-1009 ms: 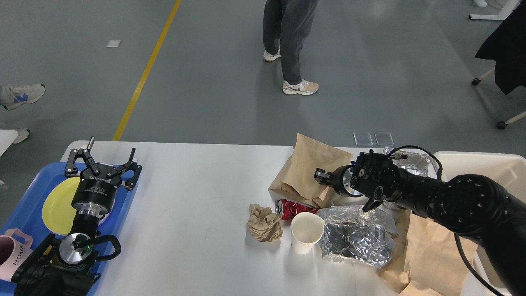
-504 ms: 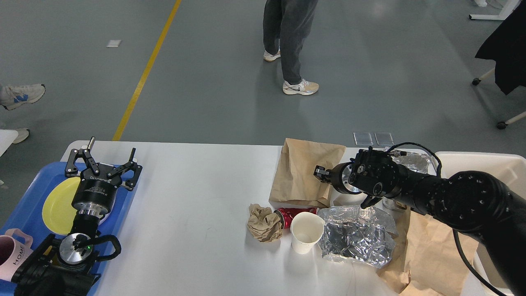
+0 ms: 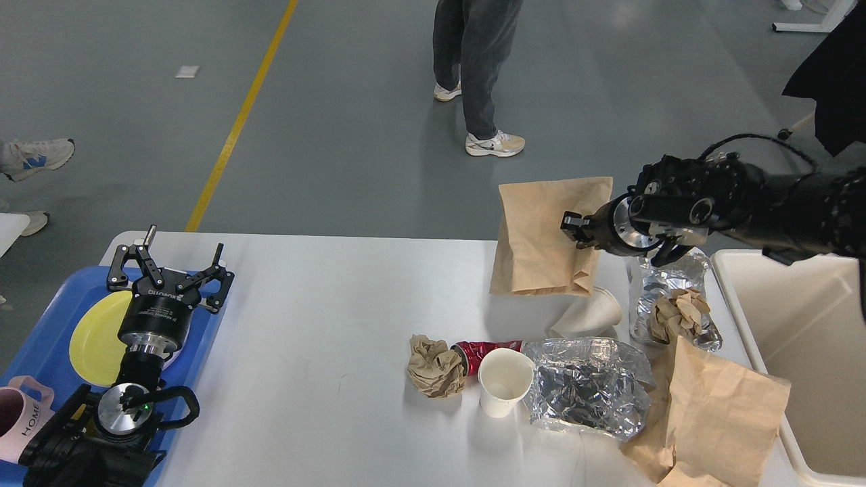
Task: Tidy desktop
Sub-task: 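Lift the brown paper bag and carry it over the white bin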
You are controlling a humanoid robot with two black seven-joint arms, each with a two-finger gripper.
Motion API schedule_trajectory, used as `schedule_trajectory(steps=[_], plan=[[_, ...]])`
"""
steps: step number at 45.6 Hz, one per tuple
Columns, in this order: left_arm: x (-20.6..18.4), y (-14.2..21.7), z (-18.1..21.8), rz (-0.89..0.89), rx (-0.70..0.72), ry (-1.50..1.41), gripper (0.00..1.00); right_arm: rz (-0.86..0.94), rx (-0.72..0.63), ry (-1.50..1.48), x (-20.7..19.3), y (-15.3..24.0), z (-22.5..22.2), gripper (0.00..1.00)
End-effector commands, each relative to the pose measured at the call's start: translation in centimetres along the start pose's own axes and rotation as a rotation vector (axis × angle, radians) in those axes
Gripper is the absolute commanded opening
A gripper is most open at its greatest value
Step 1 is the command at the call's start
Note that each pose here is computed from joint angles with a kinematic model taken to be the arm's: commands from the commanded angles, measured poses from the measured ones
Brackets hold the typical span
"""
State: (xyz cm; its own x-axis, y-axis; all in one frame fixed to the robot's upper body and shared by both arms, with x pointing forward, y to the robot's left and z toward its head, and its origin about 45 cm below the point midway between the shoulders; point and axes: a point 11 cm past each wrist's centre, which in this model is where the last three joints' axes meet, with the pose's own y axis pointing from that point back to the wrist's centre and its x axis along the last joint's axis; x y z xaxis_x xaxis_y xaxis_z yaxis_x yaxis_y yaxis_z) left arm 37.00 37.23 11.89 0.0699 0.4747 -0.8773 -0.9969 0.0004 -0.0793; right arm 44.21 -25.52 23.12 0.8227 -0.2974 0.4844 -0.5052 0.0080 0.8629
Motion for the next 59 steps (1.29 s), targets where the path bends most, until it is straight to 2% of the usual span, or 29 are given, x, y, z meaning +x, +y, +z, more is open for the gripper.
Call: schedule_trajectory(steps=[1,12,18,22,29,36,40,45,54,59], plan=[[0.0,0.0,0.0,0.000,0.001,0.000,0.96,-0.033,-0.098,0.069,1.7,4.3,2.2,0.00],[0.0,0.0,0.0,0.000,-0.001,0.000,0.96,-0.247,-0.241,0.173,2.1,13.7,4.3,0.00],[0.0,0.0,0.0,0.000,-0.001,0.000,0.96,-0.257,-0.264,0.249,1.2,18.9,3.7,0.00],[0.0,0.0,0.0,0.000,-0.001,0.000,0.96,-0.259,-0.256,0.240,0.7,20.4,4.4,0.00],[0.0,0.0,0.0,0.000,-0.001,0.000,0.96,-0.264,-0.181,0.162,1.0,20.9,6.7,0.00],[0.0,0.0,0.0,0.000,-0.001,0.000,0.96,-0.255,-0.197,0.108,1.3,21.3,8.9,0.00],[0.1,0.1,0.1,0.002,-0.001,-0.002,0.96,-0.233,-0.222,0.032,1.7,21.4,11.9,0.00],[0.1,0.1,0.1,0.002,-0.001,-0.002,0.96,-0.136,-0.252,-0.081,2.8,20.7,17.3,0.00],[0.1,0.1,0.0,0.002,-0.001,0.000,0.96,0.000,-0.364,-0.290,3.1,17.7,30.7,0.00],[0.1,0.1,0.0,0.002,-0.001,0.000,0.96,0.035,-0.416,-0.337,2.3,14.7,35.6,0.00]])
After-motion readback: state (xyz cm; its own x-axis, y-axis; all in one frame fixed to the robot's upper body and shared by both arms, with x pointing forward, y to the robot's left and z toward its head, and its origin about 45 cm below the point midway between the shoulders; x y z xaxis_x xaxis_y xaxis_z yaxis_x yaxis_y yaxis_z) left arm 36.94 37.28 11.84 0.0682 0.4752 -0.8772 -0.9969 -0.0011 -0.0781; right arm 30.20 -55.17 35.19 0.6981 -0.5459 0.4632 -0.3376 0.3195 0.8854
